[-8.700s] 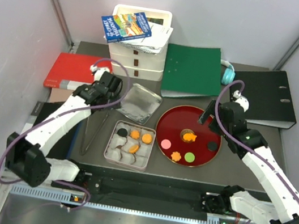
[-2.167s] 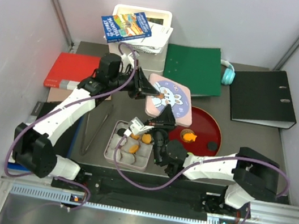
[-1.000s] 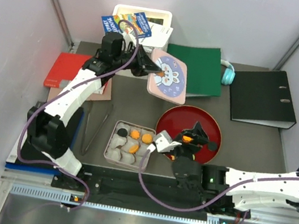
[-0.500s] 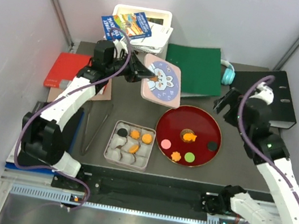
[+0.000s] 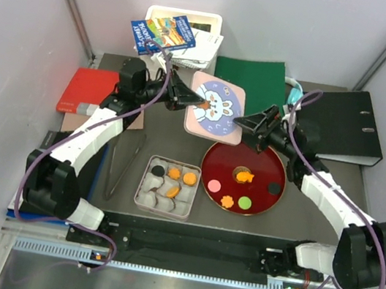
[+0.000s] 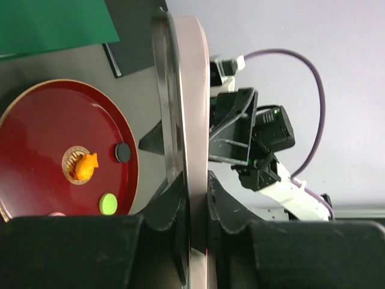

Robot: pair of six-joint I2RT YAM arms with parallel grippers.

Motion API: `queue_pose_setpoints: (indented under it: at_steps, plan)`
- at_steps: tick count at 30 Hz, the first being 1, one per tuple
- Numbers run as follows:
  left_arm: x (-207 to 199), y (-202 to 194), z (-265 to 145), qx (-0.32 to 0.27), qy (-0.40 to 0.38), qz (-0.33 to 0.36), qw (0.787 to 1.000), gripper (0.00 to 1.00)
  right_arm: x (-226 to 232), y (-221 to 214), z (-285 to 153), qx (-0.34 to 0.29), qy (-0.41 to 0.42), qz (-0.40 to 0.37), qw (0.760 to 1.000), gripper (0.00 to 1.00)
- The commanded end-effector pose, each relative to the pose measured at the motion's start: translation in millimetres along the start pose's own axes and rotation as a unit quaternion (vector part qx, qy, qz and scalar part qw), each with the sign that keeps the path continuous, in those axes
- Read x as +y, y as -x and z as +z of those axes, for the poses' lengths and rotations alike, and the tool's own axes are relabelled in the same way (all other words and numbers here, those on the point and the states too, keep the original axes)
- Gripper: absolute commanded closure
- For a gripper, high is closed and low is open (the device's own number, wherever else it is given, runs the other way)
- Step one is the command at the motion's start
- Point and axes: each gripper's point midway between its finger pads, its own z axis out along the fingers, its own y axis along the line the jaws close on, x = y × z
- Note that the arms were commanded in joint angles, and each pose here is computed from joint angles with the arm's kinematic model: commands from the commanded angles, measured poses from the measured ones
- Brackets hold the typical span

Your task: Pack the cookies

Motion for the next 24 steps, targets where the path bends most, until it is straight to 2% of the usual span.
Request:
queue_pose_setpoints:
  at_steps: [1, 6, 15, 18, 22, 24]
  plan:
    - [-30.8, -6.8, -5.8, 0.005, -0.055, 0.036, 0.998, 1.00, 63.8, 14.6, -1.4, -0.009, 0.129, -0.051, 0.990, 0.01]
    - [-25.0, -8.8, -4.4, 0.008, -0.053, 0.029, 0.998, 1.00, 65.4, 25.6, 14.1, -0.015, 0.159, -0.057, 0.986, 0.06]
    - [-17.1, -11.6, -1.1, 0.016, -0.052, 0.022, 0.998, 1.00, 62.4, 26.5, 29.3, 0.013, 0.184, -0.052, 0.981, 0.39]
    - [-10.8, -10.9, 0.3, 0.016, -0.045, 0.016, 0.999, 1.00, 62.8, 25.1, 28.5, 0.016, 0.185, -0.055, 0.981, 0.46]
    - [-4.5, -10.8, 2.5, 0.017, -0.038, 0.010, 0.999, 0.98, 63.1, 23.2, 26.0, 0.017, 0.183, -0.063, 0.981, 0.50]
    - [-3.6, -10.8, 3.0, 0.018, -0.037, 0.012, 0.999, 0.95, 64.9, 22.4, 24.3, 0.016, 0.185, -0.067, 0.980, 0.55]
